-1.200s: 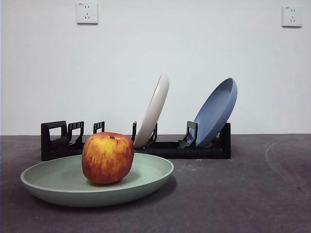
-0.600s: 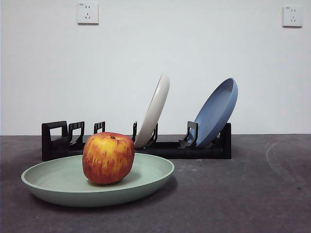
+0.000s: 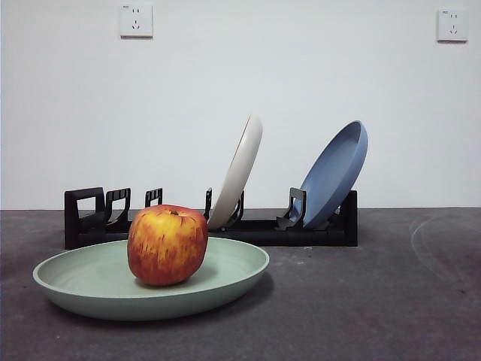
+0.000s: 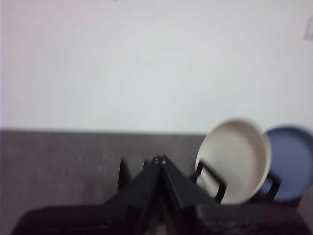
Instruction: Take the green plate from the plate rack,put the plate on the table,take the apple from the table,put the apple in the plate
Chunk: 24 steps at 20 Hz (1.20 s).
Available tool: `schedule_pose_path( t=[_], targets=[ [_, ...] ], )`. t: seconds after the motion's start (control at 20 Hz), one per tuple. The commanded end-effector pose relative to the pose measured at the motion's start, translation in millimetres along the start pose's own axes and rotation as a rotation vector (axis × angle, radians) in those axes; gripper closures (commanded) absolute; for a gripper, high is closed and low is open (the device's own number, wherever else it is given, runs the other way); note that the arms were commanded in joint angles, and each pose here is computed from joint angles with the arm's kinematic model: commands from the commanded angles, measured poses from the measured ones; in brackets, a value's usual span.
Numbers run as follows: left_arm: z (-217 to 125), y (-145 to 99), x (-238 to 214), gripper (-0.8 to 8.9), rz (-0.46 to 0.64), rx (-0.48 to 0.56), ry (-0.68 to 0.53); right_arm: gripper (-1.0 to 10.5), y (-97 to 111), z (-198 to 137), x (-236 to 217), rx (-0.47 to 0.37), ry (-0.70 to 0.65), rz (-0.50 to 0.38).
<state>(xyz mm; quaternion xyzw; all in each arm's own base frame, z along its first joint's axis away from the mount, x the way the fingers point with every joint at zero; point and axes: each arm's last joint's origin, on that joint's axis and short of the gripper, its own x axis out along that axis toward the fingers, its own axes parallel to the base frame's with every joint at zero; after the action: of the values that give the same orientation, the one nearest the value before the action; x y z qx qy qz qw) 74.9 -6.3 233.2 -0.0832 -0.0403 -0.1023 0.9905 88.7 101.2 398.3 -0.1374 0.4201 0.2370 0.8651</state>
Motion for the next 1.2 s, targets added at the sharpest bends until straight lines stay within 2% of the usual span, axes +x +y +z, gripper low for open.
schedule_pose_path(
  t=[0.05, 0.3, 0.5, 0.65, 1.2],
  targets=[
    [-26.4, 6.5, 8.5, 8.17, 0.001, 0.020, 0.001, 9.5, -0.4, -2.8, 1.3, 0.002, 0.025, -0.012],
    [-69.1, 17.1, 14.7, 8.17, 0.075, 0.041, 0.105, 9.5, -0.3, -2.6, 1.5, 0.002, 0.026, -0.012],
    [-81.9, 19.2, 12.1, 8.17, 0.100, 0.056, 0.245, 9.5, -0.3, -2.5, 1.6, 0.002, 0.027, -0.012],
    [-81.7, 19.1, 12.2, 8.17, 0.096, 0.089, 0.244, 9.5, -0.3, -2.6, 1.5, 0.002, 0.026, -0.012],
    [-83.5, 19.6, 13.1, 8.17, 0.098, 0.085, 0.267, 9.5, -0.3, -2.6, 1.5, 0.002, 0.026, -0.012]
  ],
)
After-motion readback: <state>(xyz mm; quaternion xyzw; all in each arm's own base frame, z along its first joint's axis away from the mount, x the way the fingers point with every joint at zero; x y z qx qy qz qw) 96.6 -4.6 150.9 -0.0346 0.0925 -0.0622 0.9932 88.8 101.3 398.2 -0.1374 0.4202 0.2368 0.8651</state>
